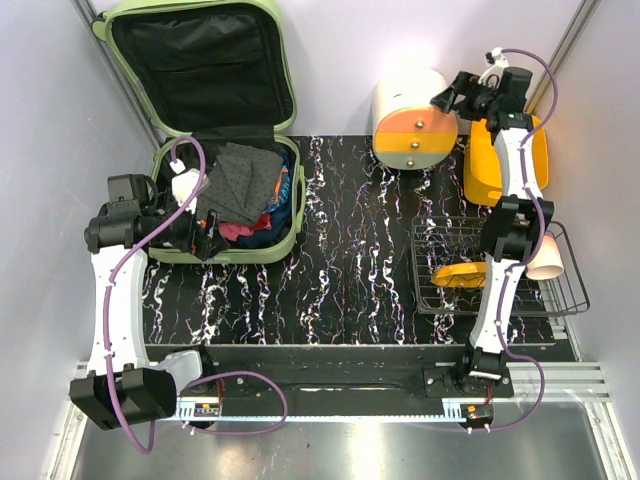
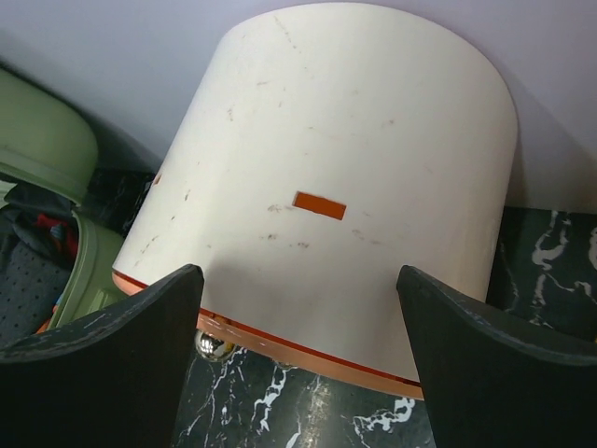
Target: Open, take out, and arrange the luggage
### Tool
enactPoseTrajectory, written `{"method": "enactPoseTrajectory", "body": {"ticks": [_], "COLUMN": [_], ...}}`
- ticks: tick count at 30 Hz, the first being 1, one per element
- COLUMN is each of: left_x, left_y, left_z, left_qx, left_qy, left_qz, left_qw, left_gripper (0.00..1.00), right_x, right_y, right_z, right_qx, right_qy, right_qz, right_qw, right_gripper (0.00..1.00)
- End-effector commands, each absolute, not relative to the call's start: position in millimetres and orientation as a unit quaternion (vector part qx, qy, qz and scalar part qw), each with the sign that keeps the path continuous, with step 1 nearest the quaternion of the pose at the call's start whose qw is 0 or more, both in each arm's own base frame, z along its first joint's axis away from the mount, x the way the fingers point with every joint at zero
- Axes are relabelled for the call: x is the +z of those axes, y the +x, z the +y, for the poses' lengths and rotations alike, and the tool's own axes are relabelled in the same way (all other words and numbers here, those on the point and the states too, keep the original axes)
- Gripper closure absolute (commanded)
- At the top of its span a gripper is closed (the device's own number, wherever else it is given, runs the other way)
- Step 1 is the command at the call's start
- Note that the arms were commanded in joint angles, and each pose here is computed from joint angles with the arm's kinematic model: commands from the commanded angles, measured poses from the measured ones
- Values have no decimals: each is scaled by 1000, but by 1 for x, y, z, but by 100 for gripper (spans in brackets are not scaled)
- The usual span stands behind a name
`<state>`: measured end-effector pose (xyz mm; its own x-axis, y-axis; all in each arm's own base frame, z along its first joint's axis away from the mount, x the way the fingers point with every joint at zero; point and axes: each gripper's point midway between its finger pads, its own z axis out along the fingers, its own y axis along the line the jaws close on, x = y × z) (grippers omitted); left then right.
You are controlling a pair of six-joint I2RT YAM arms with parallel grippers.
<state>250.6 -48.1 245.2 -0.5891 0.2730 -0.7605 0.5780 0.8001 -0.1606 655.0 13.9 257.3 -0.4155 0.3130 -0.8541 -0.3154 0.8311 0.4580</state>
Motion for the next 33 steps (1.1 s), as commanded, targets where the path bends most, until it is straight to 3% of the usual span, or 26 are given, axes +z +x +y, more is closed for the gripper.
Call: {"method": "enactPoseTrajectory", "body": {"ticks": [1,9,16,24,33], "left_x": [257,257,269,297,317], "left_y": [257,256,264,278,282], "left_z": [-51,-48,-48,-39,-36], "left_qx": [-200,-190,-196,-177,-189], "left_qy": [249,245,225,186,154], "left_qz": [858,861,863,863,862], "left_qw": [403,403,407,435,443], "left_gripper": [1,1,1,1,1], "right_x": [239,235,257,316,294], "right_y": [636,626,631,599,532], "right_z": [114,191,201,131,3], "right_qx": [372,402,392,274,74], "right_qy": [-77,-100,-99,-89,-47], "right_qz": [791,785,774,791,857], "right_qw": [479,461,488,541,509], "right_gripper": [5,6,5,4,0]}}
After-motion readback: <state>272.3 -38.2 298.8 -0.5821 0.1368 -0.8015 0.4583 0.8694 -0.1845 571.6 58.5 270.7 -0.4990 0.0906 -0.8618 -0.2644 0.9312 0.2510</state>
